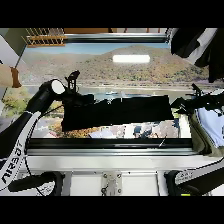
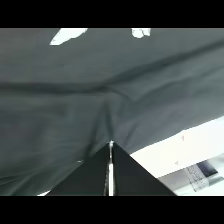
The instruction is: Fold the clothes and pants, and hang the long-sleeved shirts on hangers.
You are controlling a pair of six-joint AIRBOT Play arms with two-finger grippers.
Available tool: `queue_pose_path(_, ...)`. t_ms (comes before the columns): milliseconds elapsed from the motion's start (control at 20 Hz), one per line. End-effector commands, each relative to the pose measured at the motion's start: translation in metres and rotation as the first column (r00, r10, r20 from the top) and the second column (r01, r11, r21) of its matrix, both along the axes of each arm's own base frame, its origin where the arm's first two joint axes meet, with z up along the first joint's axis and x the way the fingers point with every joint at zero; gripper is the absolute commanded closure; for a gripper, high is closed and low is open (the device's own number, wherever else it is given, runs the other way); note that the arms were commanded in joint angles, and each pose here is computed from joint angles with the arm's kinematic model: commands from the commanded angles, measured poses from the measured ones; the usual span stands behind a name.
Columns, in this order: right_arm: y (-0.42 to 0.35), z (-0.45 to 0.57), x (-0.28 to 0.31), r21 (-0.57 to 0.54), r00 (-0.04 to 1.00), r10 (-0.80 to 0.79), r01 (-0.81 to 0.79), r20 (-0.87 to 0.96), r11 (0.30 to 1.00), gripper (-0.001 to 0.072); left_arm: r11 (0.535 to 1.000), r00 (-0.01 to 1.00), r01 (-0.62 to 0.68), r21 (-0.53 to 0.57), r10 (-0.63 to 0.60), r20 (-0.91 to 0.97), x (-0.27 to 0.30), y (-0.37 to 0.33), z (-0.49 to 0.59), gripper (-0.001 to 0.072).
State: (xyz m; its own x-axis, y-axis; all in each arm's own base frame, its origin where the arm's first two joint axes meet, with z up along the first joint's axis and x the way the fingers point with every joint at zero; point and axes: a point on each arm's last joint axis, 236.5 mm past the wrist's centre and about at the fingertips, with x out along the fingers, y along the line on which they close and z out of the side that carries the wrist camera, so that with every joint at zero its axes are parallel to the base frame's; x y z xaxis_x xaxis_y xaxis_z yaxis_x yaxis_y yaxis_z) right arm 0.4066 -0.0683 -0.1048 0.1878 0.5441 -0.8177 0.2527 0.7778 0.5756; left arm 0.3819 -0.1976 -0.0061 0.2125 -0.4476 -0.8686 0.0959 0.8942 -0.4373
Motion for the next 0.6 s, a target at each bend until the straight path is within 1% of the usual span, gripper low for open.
queue_pose_path(0, 0.033, -0.010, 0.006, 0.097, 0.999, 0.036, -0.036, 0.000, 0.995, 0.0076, 0.999, 0.999, 0.041, -0.007, -0.040, 0.013, -0.004, -0.031, -0.005, 0.0700)
queue_pose_path(100, 0.054, -0.012, 0.008, 0.118, 0.998, 0.070, -0.069, -0.003, 0.991, 0.0077, 0.998, 0.998, 0.062, -0.006, -0.062, 0.006, -0.002, -0.044, -0.010, 0.0700)
queue_pose_path(150, 0.063, -0.013, 0.008, 0.118, 0.996, 0.092, -0.091, -0.005, 0.989, 0.0111, 0.997, 0.997, 0.074, -0.006, -0.074, 0.005, 0.001, -0.050, -0.012, 0.0700)
queue_pose_path(200, 0.071, -0.014, 0.008, 0.120, 0.994, 0.110, -0.108, -0.006, 0.987, 0.0248, 0.996, 0.996, 0.088, -0.006, -0.088, 0.006, 0.004, -0.058, -0.013, 0.0700)
queue_pose_path(250, 0.077, -0.014, 0.008, 0.118, 0.992, 0.129, -0.128, -0.002, 0.985, 0.0369, 0.995, 0.995, 0.098, -0.007, -0.098, 0.008, 0.007, -0.064, -0.014, 0.0701)
queue_pose_path(300, 0.081, -0.014, 0.008, 0.116, 0.989, 0.149, -0.149, 0.007, 0.982, 0.0457, 0.994, 0.994, 0.108, -0.008, -0.108, 0.012, 0.011, -0.071, -0.014, 0.0700)
queue_pose_path(350, 0.082, -0.013, 0.008, 0.114, 0.988, 0.156, -0.157, 0.011, 0.981, 0.0589, 0.993, 0.993, 0.119, -0.009, -0.119, 0.014, 0.015, -0.077, -0.015, 0.0700)
queue_pose_path(400, 0.082, -0.010, 0.009, 0.109, 0.988, 0.156, -0.157, 0.017, 0.982, 0.0702, 0.991, 0.991, 0.130, -0.009, -0.130, 0.010, 0.018, -0.083, -0.017, 0.0700)
queue_pose_path(500, 0.071, 0.004, 0.012, 0.075, 0.989, 0.145, -0.148, 0.041, 0.986, 0.0700, 0.989, 0.989, 0.148, -0.007, -0.148, 0.000, 0.021, -0.093, -0.025, 0.0700)
queue_pose_path(550, 0.062, 0.014, 0.013, 0.029, 0.989, 0.141, -0.143, 0.042, 0.989, 0.0700, 0.987, 0.987, 0.160, -0.004, -0.160, -0.005, 0.020, -0.099, -0.030, 0.0700)
